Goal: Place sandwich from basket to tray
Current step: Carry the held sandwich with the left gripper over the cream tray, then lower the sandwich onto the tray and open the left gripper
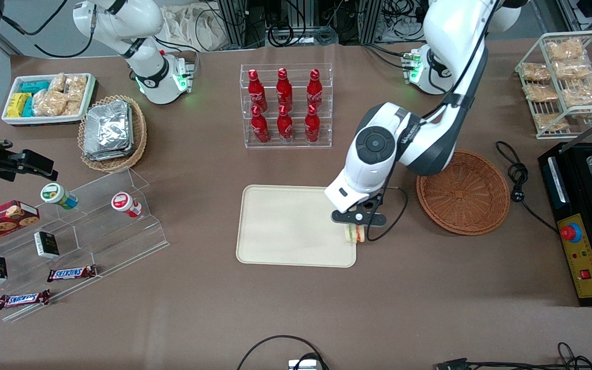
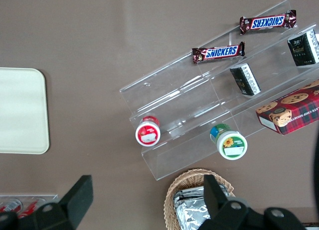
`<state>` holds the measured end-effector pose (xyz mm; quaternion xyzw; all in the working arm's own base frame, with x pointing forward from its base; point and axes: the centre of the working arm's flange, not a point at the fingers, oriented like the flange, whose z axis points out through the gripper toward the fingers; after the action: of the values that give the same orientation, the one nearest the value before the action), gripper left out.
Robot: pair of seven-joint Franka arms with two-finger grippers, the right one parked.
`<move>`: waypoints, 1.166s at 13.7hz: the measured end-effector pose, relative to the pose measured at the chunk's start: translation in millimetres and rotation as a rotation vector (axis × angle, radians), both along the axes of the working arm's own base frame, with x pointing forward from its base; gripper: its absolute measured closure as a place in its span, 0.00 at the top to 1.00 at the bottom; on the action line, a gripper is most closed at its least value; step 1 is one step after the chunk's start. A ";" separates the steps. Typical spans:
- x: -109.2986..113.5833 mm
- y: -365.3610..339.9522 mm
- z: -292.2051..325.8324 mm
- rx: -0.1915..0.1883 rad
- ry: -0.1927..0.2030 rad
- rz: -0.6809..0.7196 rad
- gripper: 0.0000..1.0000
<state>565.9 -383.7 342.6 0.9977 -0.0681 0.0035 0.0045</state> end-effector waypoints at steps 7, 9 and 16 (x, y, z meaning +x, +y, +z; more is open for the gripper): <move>-9.6 -29.5 -76.5 -0.012 0.024 -0.041 0.22; -10.2 -29.0 -86.1 -0.005 0.036 -0.041 0.22; -10.6 -31.9 -116.1 -0.012 0.035 -0.043 0.26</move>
<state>555.3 -415.6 226.6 0.9958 -0.0896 -0.0139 0.0119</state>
